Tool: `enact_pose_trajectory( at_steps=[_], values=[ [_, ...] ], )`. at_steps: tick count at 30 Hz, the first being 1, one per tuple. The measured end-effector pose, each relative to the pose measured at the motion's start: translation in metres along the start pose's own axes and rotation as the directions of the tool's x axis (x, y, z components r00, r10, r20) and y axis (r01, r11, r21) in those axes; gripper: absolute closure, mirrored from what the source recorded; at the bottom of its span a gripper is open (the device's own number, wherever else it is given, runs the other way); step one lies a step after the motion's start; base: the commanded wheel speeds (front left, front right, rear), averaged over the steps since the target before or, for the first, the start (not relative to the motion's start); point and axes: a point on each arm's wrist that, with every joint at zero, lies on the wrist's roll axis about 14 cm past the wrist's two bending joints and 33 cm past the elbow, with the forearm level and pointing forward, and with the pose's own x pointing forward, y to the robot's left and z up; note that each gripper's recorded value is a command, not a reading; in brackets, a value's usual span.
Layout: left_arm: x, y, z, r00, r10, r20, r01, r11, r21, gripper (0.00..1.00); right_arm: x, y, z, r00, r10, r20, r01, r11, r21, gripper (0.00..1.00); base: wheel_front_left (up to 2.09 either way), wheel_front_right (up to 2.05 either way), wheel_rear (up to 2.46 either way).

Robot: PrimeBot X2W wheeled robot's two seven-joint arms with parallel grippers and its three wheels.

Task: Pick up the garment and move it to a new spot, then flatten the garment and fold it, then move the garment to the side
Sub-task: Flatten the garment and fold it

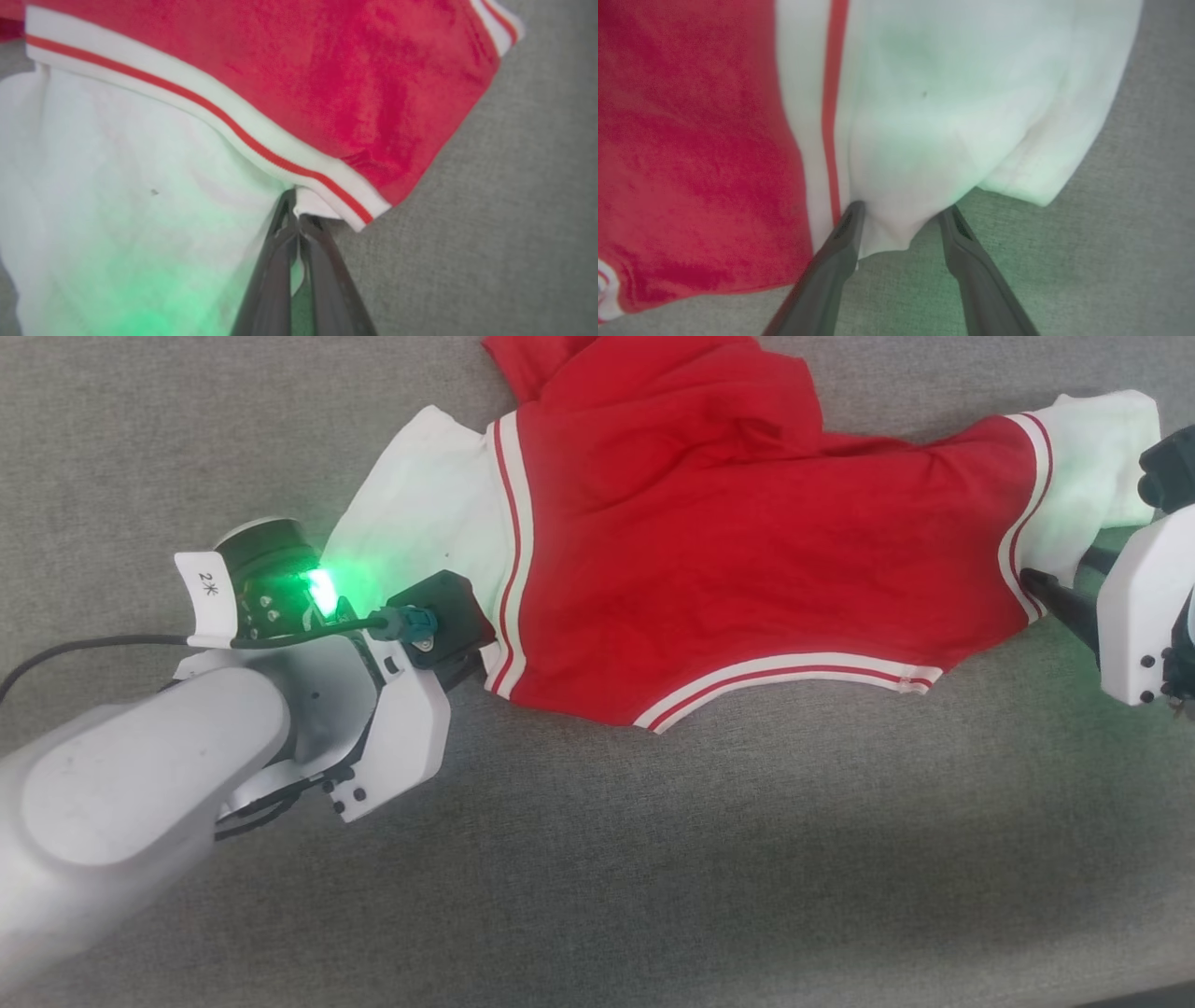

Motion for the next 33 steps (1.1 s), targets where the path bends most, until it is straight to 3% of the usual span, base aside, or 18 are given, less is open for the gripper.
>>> enact_pose_trajectory(
  at_steps=[1,2,8,12,17,20,26,33],
  values=[
    [0.0,0.0,0.0,1.0,0.002,0.004,-0.002,1.0,-0.003,1.0,0.001,0.002,-0.001,1.0,0.01,-0.006,-0.01,1.0,0.004,0.95,0.0,0.0,0.0],
    [0.0,0.0,0.001,1.0,0.004,0.008,-0.004,1.0,-0.006,1.0,0.001,0.004,-0.001,1.0,0.017,-0.006,-0.017,1.0,0.005,1.0,0.0,0.0,0.0],
    [-0.006,0.001,0.008,0.998,0.026,0.058,-0.024,0.999,-0.036,1.0,-0.004,0.01,0.007,0.998,0.038,0.04,-0.038,0.999,0.003,1.0,0.0,0.0,0.0],
    [-0.019,0.002,0.023,0.985,0.057,0.163,-0.039,0.993,-0.114,1.0,-0.021,0.011,0.028,0.986,0.059,0.153,-0.065,0.997,0.032,1.0,0.0,0.0,0.0],
    [-0.051,0.005,0.055,0.937,0.117,0.328,-0.057,0.981,-0.187,1.0,-0.057,0.018,0.07,0.934,0.121,0.335,-0.157,0.984,0.082,1.0,0.0,0.0,0.0],
    [-0.081,0.022,0.077,0.884,0.19,0.427,-0.097,0.968,-0.229,1.0,-0.078,0.024,0.097,0.889,0.155,0.432,-0.213,0.973,0.089,1.0,0.0,0.0,0.0],
    [-0.13,0.071,0.103,0.761,0.366,0.536,-0.17,0.909,-0.38,1.0,-0.09,0.024,0.147,0.809,0.151,0.568,-0.265,0.956,0.123,1.0,0.0,0.0,0.0],
    [-0.13,0.143,0.1,0.694,0.523,0.494,-0.219,0.808,-0.547,1.0,-0.066,0.04,0.224,0.719,0.109,0.687,-0.322,0.928,0.19,1.0,0.0,0.0,0.0]
  ],
)
